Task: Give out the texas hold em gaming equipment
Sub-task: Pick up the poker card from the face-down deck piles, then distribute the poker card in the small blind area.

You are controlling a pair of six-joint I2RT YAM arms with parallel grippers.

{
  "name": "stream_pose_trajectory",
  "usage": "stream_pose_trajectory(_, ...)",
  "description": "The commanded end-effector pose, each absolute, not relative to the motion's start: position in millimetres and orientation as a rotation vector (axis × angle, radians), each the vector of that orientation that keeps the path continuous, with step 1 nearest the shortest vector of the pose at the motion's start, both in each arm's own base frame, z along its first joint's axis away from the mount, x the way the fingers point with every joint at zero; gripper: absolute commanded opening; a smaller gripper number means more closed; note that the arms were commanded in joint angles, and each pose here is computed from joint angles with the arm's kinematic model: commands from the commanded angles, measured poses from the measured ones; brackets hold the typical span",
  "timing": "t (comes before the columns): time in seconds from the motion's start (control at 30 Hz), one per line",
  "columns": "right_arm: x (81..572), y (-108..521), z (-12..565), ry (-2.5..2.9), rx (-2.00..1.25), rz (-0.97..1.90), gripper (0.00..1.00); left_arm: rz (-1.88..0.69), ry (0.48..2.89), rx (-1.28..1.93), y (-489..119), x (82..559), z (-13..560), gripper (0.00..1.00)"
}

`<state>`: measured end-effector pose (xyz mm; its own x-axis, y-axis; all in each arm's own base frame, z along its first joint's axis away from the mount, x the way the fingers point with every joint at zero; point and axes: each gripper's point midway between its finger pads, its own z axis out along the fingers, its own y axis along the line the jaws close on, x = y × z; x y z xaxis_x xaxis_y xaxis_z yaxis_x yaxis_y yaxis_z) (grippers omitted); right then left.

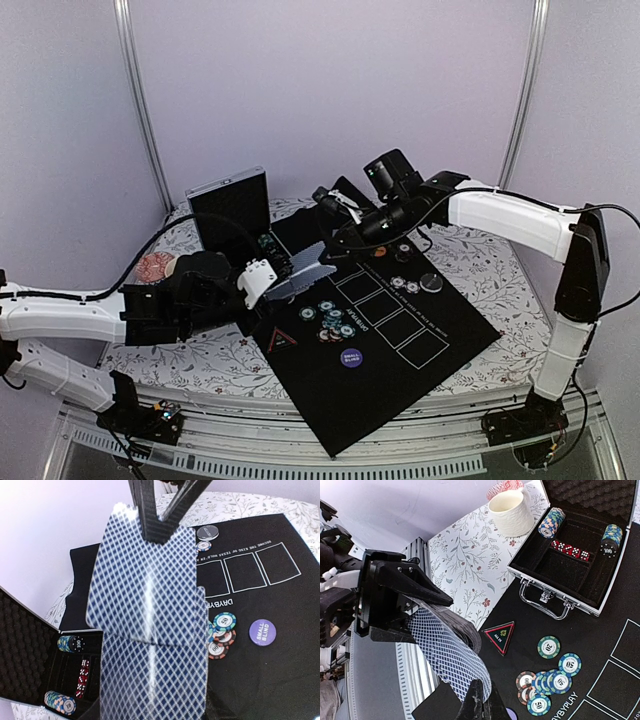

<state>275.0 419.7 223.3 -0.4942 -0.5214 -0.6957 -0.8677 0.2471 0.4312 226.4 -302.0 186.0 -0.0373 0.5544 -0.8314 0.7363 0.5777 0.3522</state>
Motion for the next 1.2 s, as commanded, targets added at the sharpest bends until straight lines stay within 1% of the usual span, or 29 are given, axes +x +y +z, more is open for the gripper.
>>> stream_pose_trajectory(0.0,276.8,400.6,277.6,1.986,-1.238,1.176,0.02,-0.244,1.667,1.024,-302.6,224.7,202.9,0.42)
stream_pose_trajectory(0.2,273.7,381.3,301.2,1.938,-1.201,1.24,0.02,-0.234,1.675,1.012,-298.9,225.2,201.7,0.42)
stream_pose_trajectory(0.3,273.8,369.5,289.1,1.99,-1.168,1.244,0.02,-0.22,1.682,1.006,-295.5,225.8,201.2,0.42)
stream_pose_trajectory(0.43,267.4,358.2,226.6,2.182,-1.13,1.23,0.02,-0.2,1.686,0.991,-289.1,226.4,203.0,0.42)
stream_pose_trajectory(0.5,260.0,358.4,195.9,2.254,-1.096,1.292,0.02,-0.201,1.682,0.985,-287.0,225.7,205.0,0.42)
stream_pose_trajectory(0.63,234.0,378.3,145.9,2.369,-1.06,1.425,0.02,-0.215,1.679,0.981,-286.5,224.1,206.5,0.42)
stream_pose_trajectory(0.67,214.0,398.1,115.1,2.425,-1.122,1.475,0.02,-0.218,1.68,0.98,-286.8,223.9,206.3,0.42)
stream_pose_trajectory(0.73,200.8,411.0,94.6,2.459,-1.174,1.515,0.02,-0.217,1.679,0.98,-287.2,224.4,207.2,0.42)
stream_pose_trajectory(0.87,204.7,413.8,61.5,2.553,-1.156,1.445,0.03,-0.213,1.683,0.982,-286.9,224.4,206.9,0.42)
stream_pose_trajectory(0.97,195.6,417.6,50.8,2.578,-1.196,1.472,0.03,-0.21,1.681,0.984,-286.1,224.4,207.1,0.42)
stream_pose_trajectory(1.03,187.9,419.3,43.5,2.607,-1.233,1.448,0.07,-0.208,1.681,0.986,-286.3,224.5,206.7,0.42)
stream_pose_trajectory(1.07,187.9,418.5,40.6,2.622,-1.243,1.419,0.11,-0.207,1.681,0.987,-286.5,224.6,206.2,0.42)
stream_pose_trajectory(1.1,188.2,416.9,39.1,2.627,-1.257,1.392,0.17,-0.209,1.68,0.987,-287.0,224.6,206.9,0.42)
stream_pose_trajectory(1.17,193.0,414.0,44.0,2.626,-1.263,1.326,0.38,-0.21,1.68,0.995,-288.1,224.3,205.2,0.42)
